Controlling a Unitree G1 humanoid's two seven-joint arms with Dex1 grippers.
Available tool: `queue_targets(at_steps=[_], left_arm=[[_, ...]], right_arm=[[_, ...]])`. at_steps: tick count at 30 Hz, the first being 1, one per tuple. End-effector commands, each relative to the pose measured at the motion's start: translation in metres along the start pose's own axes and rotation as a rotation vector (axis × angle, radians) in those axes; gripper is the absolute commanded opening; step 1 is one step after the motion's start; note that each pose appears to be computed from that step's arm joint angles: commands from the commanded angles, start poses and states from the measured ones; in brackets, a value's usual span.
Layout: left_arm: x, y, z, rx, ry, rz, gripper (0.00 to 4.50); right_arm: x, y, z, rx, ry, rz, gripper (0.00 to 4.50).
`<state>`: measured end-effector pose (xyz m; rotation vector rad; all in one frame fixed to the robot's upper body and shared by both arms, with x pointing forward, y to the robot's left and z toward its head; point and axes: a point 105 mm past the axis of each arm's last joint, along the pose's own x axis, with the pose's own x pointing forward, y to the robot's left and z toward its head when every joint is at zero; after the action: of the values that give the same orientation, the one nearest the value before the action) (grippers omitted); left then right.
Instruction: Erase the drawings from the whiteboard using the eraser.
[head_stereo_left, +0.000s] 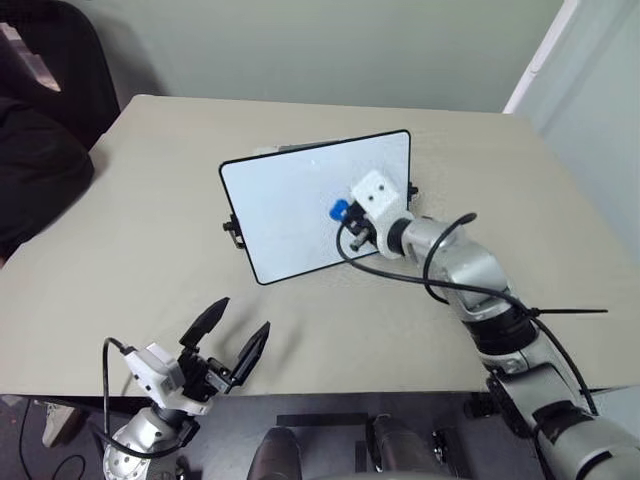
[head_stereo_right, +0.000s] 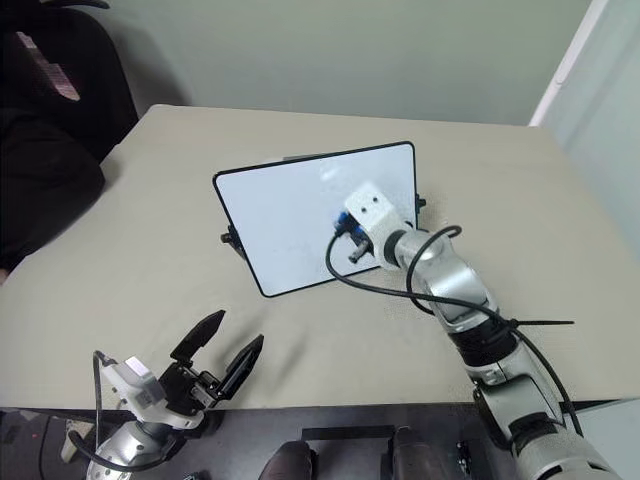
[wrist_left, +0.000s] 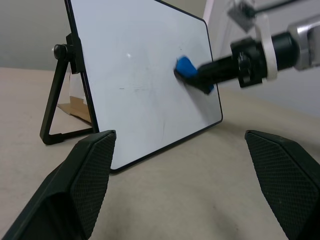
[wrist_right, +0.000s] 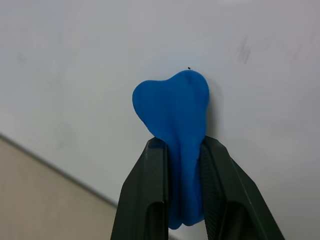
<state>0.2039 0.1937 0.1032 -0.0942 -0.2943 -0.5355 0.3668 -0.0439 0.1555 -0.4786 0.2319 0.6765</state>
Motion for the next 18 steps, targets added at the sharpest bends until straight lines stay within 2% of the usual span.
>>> queue_targets(at_steps=[1, 9, 13, 18], left_arm=[[0.003, -0.002, 0.003, 0.013, -0.017, -0.014, 4.5], [0.006, -0.007, 0.006, 0.014, -0.027, -0.03, 4.5], [0.006, -0.009, 0.007, 0.011, -0.028, -0.033, 4.5], [0.007, -0.011, 0.006, 0.008, -0.029, -0.039, 4.5]], right_arm=[[-0.004, -0.02, -0.007, 0.009, 0.032, -0.091, 0.6], [-0.026, -0.043, 0.006, -0.002, -0.026, -0.188, 0.6], [-0.058, -0.055, 0.017, 0.049, -0.086, -0.242, 0.6], [-0.096, -0.059, 0.003, 0.149, -0.072, -0.279, 0.6]])
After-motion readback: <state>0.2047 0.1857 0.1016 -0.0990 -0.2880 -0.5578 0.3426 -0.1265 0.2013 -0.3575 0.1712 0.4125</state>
